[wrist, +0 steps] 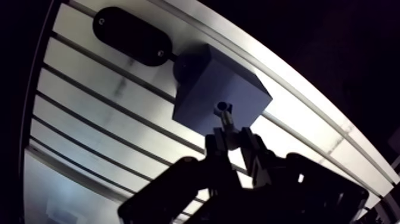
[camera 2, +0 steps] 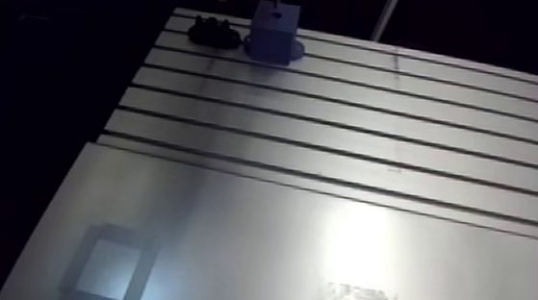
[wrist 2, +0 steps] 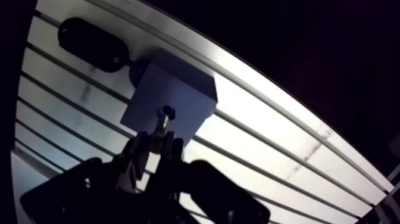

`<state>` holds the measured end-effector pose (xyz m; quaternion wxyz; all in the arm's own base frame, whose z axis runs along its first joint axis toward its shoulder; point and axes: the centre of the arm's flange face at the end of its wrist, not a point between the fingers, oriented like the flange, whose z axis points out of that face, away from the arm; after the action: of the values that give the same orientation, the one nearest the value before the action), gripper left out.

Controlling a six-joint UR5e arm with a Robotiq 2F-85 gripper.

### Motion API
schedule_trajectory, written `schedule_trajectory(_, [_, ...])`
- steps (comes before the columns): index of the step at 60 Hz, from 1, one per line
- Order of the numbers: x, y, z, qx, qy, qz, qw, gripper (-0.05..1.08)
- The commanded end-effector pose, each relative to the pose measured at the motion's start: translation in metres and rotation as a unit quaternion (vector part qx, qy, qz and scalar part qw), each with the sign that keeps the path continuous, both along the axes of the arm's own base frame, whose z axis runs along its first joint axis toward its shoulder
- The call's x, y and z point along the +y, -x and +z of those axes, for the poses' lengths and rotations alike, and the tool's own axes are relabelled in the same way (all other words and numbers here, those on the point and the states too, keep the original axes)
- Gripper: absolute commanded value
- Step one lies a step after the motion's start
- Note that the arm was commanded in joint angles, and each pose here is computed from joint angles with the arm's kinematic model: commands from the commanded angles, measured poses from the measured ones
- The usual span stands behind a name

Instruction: Pick up the M10 bolt and insert it into the hex recess until seated.

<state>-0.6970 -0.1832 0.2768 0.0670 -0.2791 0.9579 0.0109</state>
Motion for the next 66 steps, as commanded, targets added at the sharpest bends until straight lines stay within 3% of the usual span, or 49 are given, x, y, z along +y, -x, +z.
schedule_trajectory(1, [0.0019, -0.0012, -0.0044, -0.003, -0.0001, -0.002, 1.0, 0.91])
schedule_trajectory(66, [-0.0006, 0.0016, -0.0132, -0.001, 0.0009, 0.001, 1.0, 0.91])
